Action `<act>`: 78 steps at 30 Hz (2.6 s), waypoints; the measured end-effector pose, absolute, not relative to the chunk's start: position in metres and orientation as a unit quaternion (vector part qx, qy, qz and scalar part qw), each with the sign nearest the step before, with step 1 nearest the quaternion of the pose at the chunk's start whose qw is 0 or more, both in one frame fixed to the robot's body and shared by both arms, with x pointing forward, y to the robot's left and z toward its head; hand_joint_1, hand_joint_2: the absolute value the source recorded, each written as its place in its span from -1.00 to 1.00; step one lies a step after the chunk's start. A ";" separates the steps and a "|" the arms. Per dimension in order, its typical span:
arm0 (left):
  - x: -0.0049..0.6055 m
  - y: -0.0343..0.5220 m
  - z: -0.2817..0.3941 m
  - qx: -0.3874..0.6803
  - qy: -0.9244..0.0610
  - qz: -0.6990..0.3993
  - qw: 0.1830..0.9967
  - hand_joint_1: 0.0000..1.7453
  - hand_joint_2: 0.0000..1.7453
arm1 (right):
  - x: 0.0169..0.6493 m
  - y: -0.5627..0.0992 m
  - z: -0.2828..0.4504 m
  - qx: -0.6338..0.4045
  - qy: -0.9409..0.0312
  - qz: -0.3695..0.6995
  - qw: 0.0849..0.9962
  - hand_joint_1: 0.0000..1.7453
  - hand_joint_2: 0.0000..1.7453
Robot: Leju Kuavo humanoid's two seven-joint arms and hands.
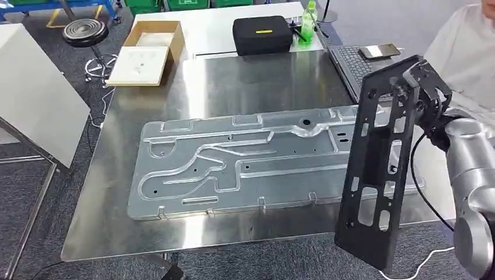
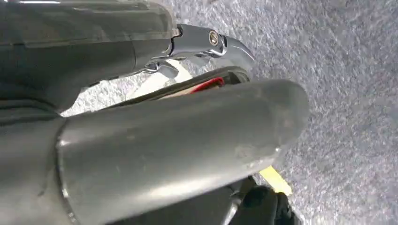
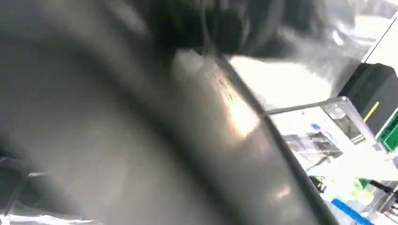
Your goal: Take the parts from the cabinet and place them on the table.
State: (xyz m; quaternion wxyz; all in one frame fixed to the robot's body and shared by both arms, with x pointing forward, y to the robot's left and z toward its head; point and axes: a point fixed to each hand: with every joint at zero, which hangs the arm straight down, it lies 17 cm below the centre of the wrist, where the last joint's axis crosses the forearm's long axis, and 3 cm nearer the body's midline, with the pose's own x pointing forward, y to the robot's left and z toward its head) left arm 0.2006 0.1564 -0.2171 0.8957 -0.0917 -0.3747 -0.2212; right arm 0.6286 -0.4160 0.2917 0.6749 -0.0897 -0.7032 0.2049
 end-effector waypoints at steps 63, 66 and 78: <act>0.192 0.150 -0.219 -0.090 -0.370 -0.214 0.899 -1.00 -1.00 | 0.678 -0.430 0.413 -0.466 -0.535 0.278 0.648 -1.00 1.00; 0.193 0.151 -0.219 -0.090 -0.371 -0.214 0.899 -1.00 -1.00 | 0.678 -0.430 0.416 -0.467 -0.537 0.277 0.646 -1.00 -1.00; 0.190 0.150 -0.220 -0.090 -0.370 -0.214 0.900 -1.00 -1.00 | 0.679 -0.430 0.399 -0.453 -0.585 0.264 0.618 -1.00 -1.00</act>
